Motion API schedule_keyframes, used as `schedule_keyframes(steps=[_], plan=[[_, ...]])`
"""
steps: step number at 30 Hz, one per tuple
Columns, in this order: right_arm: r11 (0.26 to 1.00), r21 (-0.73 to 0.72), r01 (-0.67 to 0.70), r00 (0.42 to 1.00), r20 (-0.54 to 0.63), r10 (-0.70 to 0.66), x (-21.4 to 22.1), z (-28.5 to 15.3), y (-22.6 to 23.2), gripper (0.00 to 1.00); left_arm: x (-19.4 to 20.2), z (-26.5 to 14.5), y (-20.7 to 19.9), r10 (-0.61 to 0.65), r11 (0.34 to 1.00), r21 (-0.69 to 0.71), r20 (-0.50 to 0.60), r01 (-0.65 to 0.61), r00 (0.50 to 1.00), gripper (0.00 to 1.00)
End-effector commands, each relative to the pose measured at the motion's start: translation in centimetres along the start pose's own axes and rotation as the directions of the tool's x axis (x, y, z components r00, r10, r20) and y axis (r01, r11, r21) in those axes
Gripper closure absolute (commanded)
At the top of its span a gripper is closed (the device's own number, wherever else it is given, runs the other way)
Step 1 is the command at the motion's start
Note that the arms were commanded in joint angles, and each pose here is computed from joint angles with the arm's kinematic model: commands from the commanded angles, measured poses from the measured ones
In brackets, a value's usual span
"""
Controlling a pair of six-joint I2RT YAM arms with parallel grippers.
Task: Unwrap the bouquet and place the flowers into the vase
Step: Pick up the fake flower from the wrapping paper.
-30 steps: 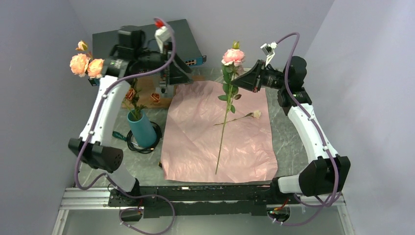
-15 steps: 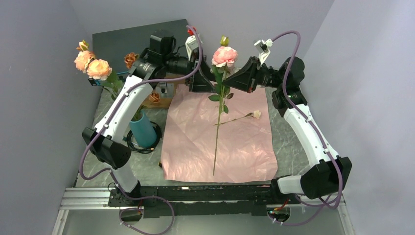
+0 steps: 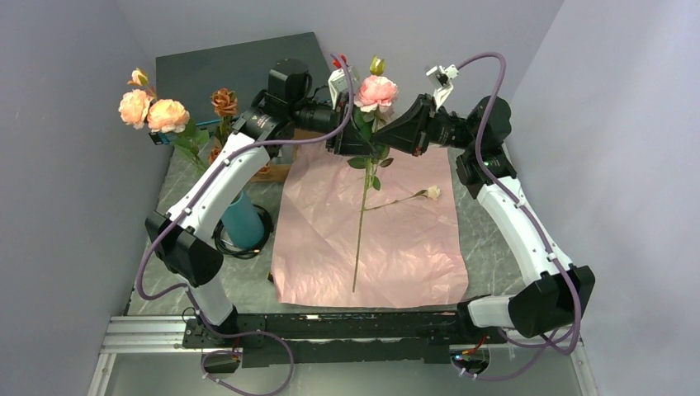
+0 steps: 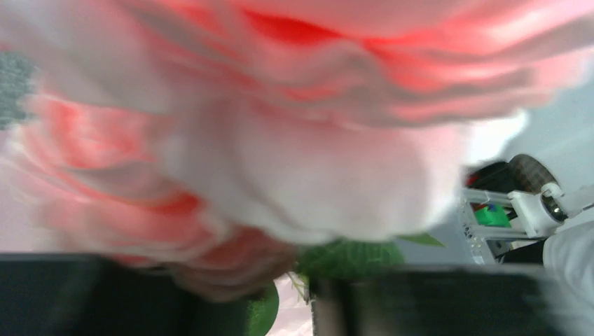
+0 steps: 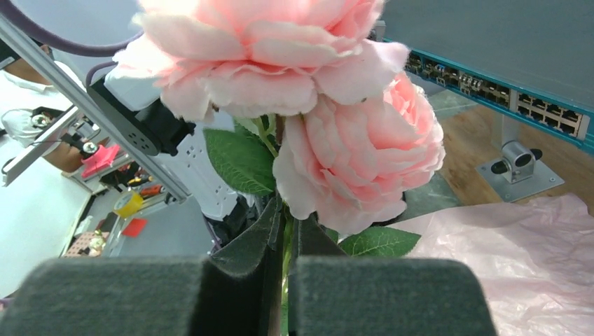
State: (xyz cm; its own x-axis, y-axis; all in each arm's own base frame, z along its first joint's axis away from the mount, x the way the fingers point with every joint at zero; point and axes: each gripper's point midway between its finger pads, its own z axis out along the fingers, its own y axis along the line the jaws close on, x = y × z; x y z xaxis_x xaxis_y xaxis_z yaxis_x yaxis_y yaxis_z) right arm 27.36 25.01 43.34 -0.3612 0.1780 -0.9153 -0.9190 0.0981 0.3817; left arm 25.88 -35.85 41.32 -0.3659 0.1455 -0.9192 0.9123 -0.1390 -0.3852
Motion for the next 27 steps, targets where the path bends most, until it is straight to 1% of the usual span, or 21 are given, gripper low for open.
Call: schedule_keyframes(steps=[1,3,5,7,10,12,15,17,20,21,24,27], plan=[[0.994,0.008,0.112,0.993,0.048,-0.112,-2.4,0.1,1.7,1.0,-1.3,0.0,-1.4,0.037,0.999,0.027,0.029,-0.038,0.999,0.78],[0.993,0.018,0.115,0.992,0.048,-0.116,-2.5,0.1,1.5,0.96,-1.1,-0.2,-1.4,0.035,0.999,0.019,0.022,-0.035,0.999,0.9],[0.993,0.031,0.118,0.992,0.045,-0.119,-2.6,0.0,1.4,0.88,-0.9,-0.6,-1.4,0.042,0.999,0.0,0.017,-0.042,0.999,0.95],[0.992,0.045,0.119,0.992,0.043,-0.121,-2.6,0.0,1.1,0.85,-0.8,-1.0,-1.3,0.039,0.999,-0.02,0.017,-0.039,0.999,1.0],[0.991,0.056,0.12,0.992,0.038,-0.122,-2.6,0.0,0.9,0.79,-1.1,-2.2,-0.7,0.045,0.997,-0.058,0.025,-0.043,0.999,1.0],[0.991,0.06,0.12,0.992,0.033,-0.123,-2.6,0.0,0.8,0.73,-1.5,-3.2,-0.4,0.054,0.995,-0.086,0.032,-0.051,0.998,1.0],[0.99,0.081,0.118,0.992,0.03,-0.121,-2.6,-0.1,0.3,0.6,-1.6,-4.3,-0.5,0.099,0.987,-0.131,0.015,-0.096,0.995,1.0],[0.989,0.1,0.111,0.993,0.023,-0.114,-2.5,-0.1,-0.1,0.47,-1.8,-5.0,-1.1,0.166,0.972,-0.165,-0.01,-0.166,0.986,1.0],[0.986,0.125,0.11,0.993,0.019,-0.113,-2.5,-0.4,-0.5,0.33,-2.5,-6.2,-2.0,0.255,0.94,-0.222,-0.048,-0.259,0.966,1.0],[0.985,0.132,0.114,0.993,0.015,-0.116,-2.4,-0.4,-0.7,0.3,-2.8,-6.7,-2.6,0.281,0.928,-0.237,-0.058,-0.286,0.958,1.0],[0.982,0.148,0.115,0.993,-0.004,-0.115,-1.9,-0.5,-1.2,0.24,-3.2,-8.2,-4.2,0.352,0.892,-0.268,-0.093,-0.364,0.931,1.0],[0.978,0.174,0.112,0.994,-0.031,-0.108,-1.3,-0.7,-1.8,0.22,-3.5,-10.2,-5.7,0.377,0.864,-0.316,-0.109,-0.392,0.92,1.0]])
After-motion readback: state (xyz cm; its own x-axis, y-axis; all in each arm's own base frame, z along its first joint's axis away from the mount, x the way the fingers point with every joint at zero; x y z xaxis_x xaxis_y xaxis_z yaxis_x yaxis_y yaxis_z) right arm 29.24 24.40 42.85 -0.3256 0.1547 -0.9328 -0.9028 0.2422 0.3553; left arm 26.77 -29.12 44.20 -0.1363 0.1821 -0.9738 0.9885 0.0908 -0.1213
